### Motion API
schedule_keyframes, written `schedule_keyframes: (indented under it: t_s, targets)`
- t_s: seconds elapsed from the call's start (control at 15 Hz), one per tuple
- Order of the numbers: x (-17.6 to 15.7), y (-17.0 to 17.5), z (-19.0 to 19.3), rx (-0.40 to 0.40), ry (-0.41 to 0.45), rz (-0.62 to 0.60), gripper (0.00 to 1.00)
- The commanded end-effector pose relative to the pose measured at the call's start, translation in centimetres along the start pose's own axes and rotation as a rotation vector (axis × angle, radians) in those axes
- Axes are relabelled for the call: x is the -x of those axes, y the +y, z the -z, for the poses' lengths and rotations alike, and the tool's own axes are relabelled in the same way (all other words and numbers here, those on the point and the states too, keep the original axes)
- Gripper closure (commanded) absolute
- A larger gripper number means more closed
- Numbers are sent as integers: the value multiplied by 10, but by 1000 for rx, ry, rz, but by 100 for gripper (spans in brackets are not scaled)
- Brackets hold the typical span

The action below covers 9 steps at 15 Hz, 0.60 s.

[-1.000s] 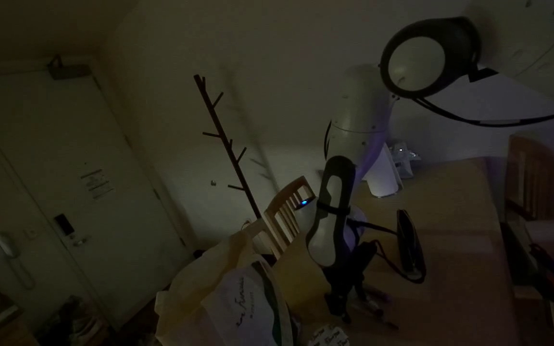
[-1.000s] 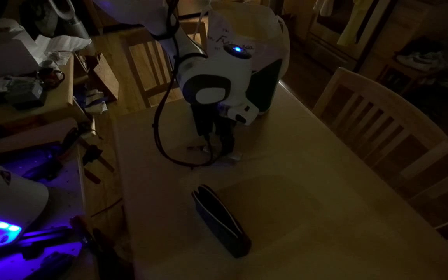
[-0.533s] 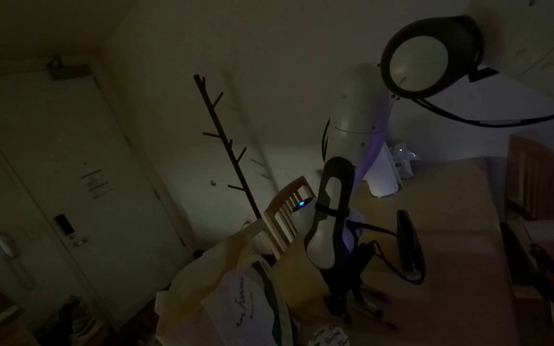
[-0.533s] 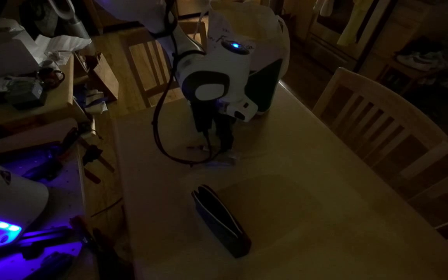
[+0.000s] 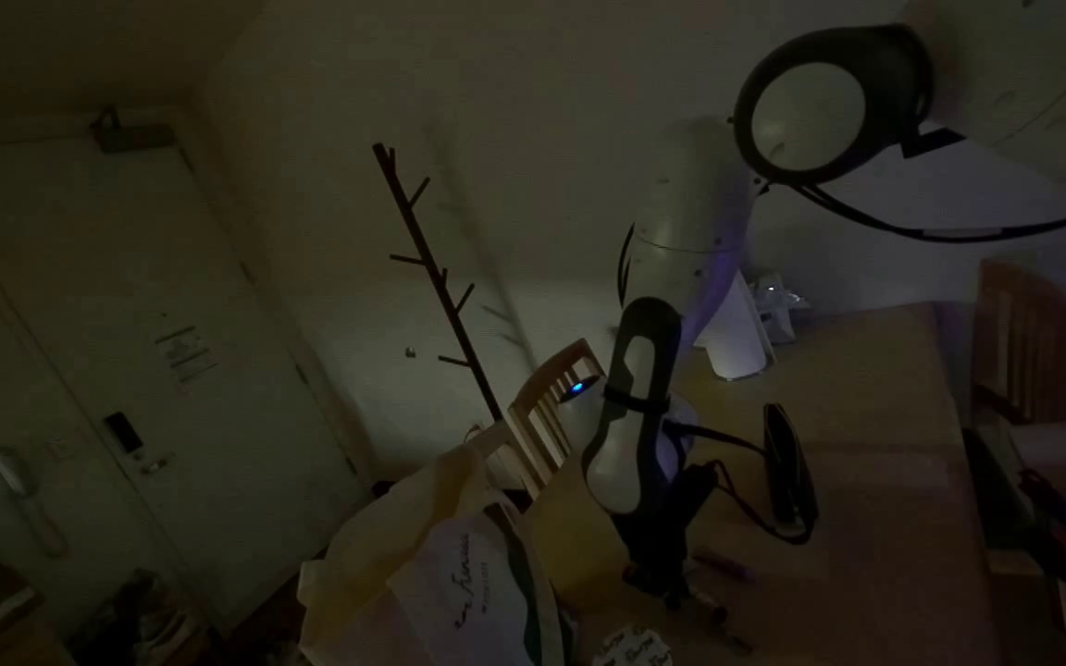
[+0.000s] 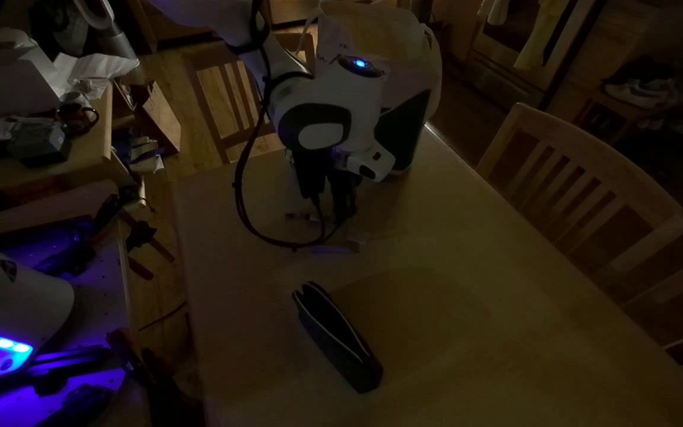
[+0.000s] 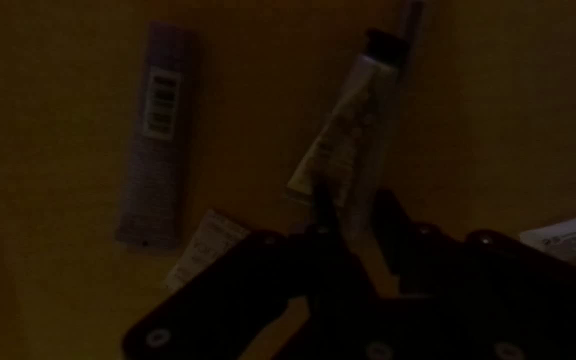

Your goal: Pick up the pen and put it in the parse

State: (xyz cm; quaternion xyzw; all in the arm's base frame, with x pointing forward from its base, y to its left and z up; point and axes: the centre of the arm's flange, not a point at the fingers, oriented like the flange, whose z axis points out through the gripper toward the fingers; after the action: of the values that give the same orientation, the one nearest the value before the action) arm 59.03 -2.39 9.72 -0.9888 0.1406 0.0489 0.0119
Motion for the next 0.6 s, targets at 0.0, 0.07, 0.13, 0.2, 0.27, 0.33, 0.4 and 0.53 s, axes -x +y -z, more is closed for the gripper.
schedule_keyframes:
  t_s: [0.0, 0.07, 0.13, 0.2, 0.27, 0.33, 0.4, 0.53]
  targets:
    - [3, -4, 3, 1, -16, -4, 99]
    - [3, -4, 4, 2, -18, -4, 100]
    - [4, -3, 6, 1, -17, 0, 98]
    - [7, -1, 10, 1, -13, 2, 97]
    - [9, 0, 12, 7, -12, -2, 97]
    - [14, 2, 19, 30, -12, -22, 97]
    - [19, 5, 26, 42, -16, -26, 97]
    - [28, 10, 41, 75, -23, -38, 97]
